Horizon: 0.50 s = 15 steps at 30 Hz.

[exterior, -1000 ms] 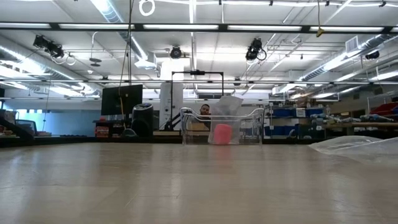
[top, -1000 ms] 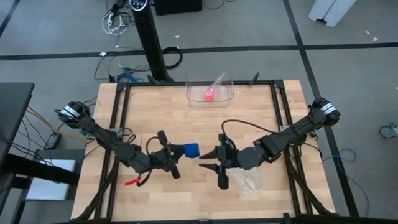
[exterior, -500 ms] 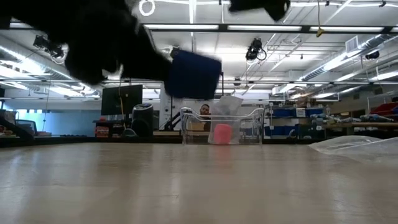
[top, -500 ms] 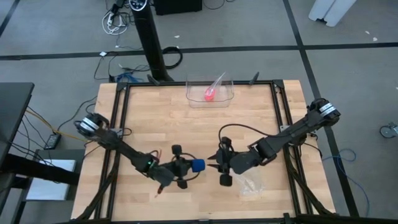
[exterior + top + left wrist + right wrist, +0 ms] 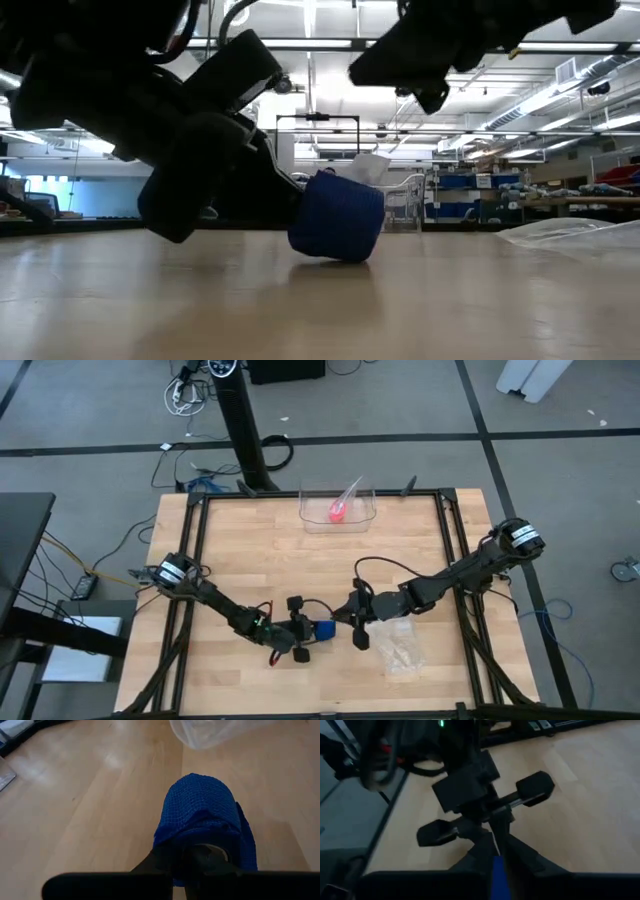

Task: Roll bandage
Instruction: Roll the blue bandage

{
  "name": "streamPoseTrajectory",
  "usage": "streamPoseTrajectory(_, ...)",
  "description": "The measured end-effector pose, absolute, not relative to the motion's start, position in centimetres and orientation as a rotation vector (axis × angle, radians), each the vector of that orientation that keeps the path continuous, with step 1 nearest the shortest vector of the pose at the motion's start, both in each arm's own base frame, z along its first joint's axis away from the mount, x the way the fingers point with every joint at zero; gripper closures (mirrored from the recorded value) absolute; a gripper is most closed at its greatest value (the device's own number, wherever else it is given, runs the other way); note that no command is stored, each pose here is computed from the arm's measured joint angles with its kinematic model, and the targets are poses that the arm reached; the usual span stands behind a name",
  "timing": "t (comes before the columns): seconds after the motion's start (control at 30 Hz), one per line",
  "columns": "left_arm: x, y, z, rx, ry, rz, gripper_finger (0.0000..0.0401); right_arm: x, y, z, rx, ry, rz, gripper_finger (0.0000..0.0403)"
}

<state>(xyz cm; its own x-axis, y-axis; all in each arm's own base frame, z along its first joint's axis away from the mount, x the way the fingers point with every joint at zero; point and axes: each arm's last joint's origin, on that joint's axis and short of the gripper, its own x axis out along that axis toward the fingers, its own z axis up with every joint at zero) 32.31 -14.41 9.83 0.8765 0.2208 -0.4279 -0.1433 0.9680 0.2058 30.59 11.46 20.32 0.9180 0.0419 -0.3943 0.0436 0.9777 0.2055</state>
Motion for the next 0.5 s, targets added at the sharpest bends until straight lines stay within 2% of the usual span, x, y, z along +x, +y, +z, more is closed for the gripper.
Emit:
streamPoseTrajectory(0.13,32.9,-13.6,10.1,0.154,0.448,0.176,0.0383,32.2,12.2,18.8,0.147,0.466,0.048,0.0397)
streamPoseTrajectory(0.5,33.4,-12.8,10.0,0.127,0.468,0.109,0.0383,36.4,13.0,17.7,0.026,0.719,-0.013,0.0399)
